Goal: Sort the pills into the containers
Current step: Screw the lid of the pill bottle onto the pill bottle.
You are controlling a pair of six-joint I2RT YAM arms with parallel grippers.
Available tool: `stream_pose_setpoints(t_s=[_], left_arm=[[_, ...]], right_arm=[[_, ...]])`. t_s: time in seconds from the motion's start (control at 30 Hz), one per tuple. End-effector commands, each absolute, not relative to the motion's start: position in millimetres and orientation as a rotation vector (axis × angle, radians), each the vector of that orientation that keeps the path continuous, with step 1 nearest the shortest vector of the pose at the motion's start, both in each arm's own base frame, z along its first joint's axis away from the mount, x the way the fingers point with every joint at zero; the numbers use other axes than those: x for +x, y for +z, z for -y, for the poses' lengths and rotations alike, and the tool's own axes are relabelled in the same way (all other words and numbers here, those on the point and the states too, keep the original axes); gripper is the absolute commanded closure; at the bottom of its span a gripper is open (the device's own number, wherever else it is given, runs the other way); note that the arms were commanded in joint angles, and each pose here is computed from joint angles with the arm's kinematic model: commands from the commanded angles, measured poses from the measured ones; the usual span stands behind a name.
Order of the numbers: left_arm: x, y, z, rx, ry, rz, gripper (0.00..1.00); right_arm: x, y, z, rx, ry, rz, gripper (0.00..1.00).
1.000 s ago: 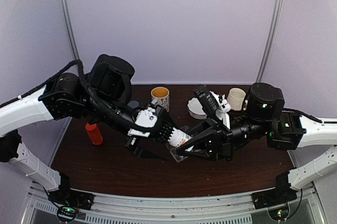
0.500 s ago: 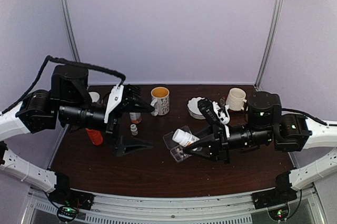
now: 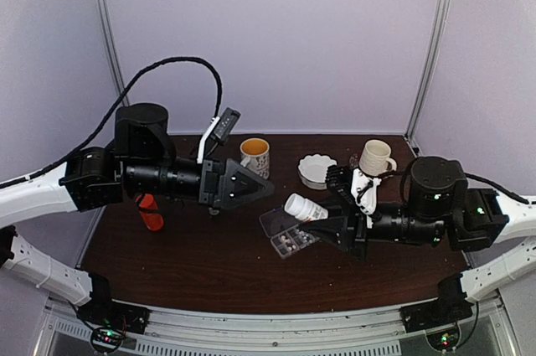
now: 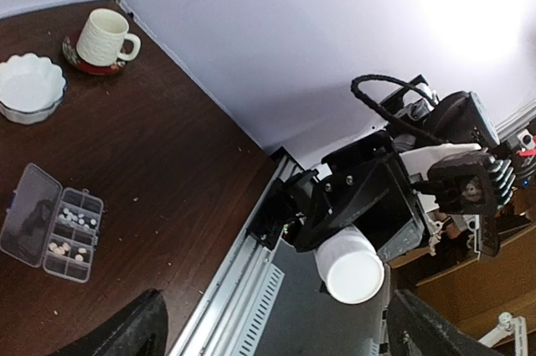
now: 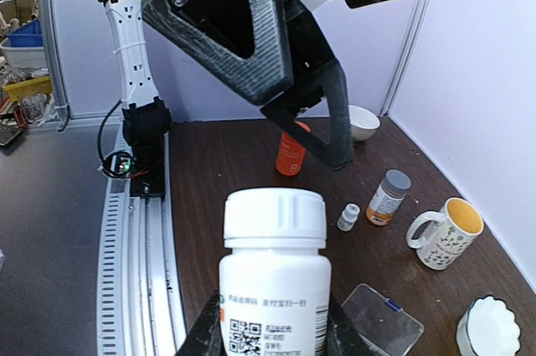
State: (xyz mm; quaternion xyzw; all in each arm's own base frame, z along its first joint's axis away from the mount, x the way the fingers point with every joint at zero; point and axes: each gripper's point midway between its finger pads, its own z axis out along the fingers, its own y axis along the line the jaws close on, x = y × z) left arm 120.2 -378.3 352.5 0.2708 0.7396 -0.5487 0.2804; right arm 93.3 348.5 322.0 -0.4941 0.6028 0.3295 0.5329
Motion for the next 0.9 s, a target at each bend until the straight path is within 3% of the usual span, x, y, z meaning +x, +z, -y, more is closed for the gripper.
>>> stream_pose_setpoints(t_s=[0.0,0.13,0.3,0.5,0.67,0.87], left_arm=[[109.4,377.7,384.4,0.652,-1.671,-1.969,0.06],[99.2,374.7,394.0,0.692,-1.763,-1.993,0.10],[91.3,362.9,404.0,0.743,-1.813,-2.048,0.25],[95.6,342.7,407.0,0.740,-1.748,-2.129,0.29],[96.0,343.9,407.6,0.742,-1.750,-2.122,0.30],[97.2,347.2,406.3,0.735,-1.743,-2.111,0.22]], right_arm=[[105.5,331.3,-350.6,-1.161,0.631,-1.385,1.00],[105.3,328.6,-361.5,-1.201,0.559,-1.381,1.00],[105.6,332.6,-369.8,-1.190,0.559,-1.369,1.00],[107.7,331.2,-370.2,-1.190,0.539,-1.374,1.00],[108.9,324.1,-369.8,-1.198,0.527,-1.392,1.00],[110.1,315.6,-368.0,-1.210,0.505,-1.412,1.00]])
